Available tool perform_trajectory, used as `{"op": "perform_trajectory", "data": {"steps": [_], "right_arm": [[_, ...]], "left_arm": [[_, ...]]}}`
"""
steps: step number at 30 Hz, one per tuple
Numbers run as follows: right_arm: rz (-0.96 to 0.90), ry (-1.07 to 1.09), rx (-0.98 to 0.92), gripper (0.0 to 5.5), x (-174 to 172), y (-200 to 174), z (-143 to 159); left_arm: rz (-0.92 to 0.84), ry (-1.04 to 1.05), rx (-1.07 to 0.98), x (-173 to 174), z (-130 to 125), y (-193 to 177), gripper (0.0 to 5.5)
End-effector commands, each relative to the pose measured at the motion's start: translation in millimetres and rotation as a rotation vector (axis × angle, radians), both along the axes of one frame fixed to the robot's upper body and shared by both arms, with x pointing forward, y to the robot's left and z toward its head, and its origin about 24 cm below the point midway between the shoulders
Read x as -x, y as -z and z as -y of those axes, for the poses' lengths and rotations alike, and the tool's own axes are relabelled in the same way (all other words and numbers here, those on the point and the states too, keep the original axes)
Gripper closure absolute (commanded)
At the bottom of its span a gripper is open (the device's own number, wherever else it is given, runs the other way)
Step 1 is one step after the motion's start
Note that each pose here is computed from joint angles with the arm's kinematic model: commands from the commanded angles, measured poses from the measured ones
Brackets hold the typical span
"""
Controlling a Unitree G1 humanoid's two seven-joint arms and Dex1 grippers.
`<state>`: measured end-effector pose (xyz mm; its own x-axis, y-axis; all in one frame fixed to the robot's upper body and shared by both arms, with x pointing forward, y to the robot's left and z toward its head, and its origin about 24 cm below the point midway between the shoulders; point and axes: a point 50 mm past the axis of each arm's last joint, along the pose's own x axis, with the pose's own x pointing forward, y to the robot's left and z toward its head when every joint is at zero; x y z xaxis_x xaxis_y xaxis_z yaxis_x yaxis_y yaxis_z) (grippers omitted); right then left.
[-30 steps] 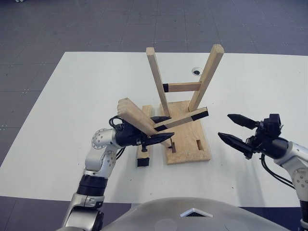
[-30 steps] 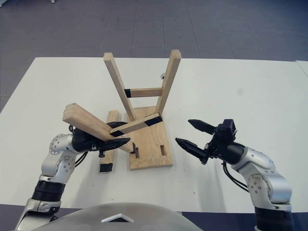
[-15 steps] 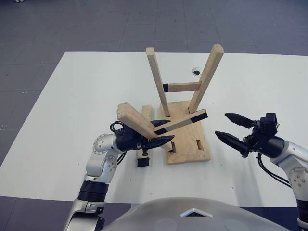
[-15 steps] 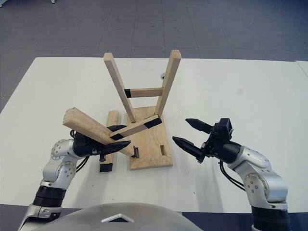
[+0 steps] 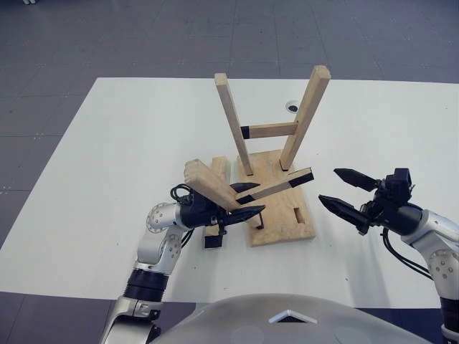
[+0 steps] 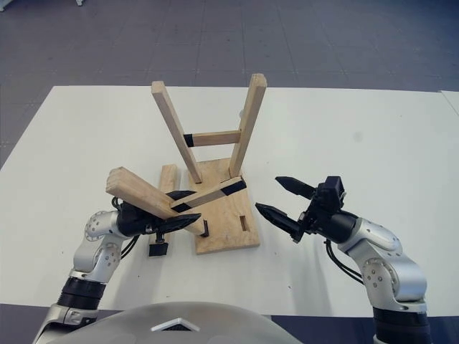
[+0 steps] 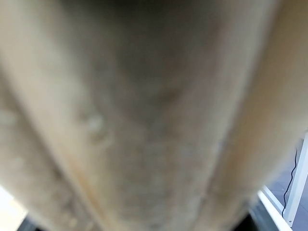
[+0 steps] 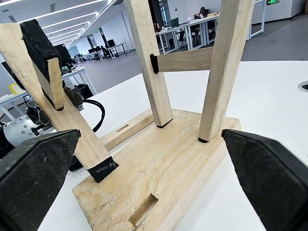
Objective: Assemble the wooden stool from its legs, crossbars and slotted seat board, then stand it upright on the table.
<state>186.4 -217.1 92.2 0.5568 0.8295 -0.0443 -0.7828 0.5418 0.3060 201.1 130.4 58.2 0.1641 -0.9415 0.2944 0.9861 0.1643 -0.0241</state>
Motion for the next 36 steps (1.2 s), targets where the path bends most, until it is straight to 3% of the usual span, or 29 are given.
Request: {"op": "perform_trajectory", "data": {"steps": [1,10,19,27,32,36], "right_arm": [[0.011,0.002,0.012,0.04,0,-2,0],[0.011,0.018,0.026,0.04,1,-4,6],[0.009,0.056,0.058,0.04,0,-7,18],[0.014,0.336,0.088,0.04,-14,-16,56],[-0.04,0.701,0.035,0.04,-31,-17,80],[-0.003,0.748,-0.013,0.04,-34,-32,64]], "left_arm": [[-0.018,-0.016,-0.108,-7,-11,10,3.47],[0.107,0.103,-0.326,14,-1,34,3.47],[-0.116,0.235,-0.341,28,-5,55,3.47],[-0.378,0.262,-0.369,26,-13,61,3.47],[-0.286,0.26,-0.528,31,-13,68,3.47],[-0.225,0.246,-0.641,36,-13,77,3.47]]}}
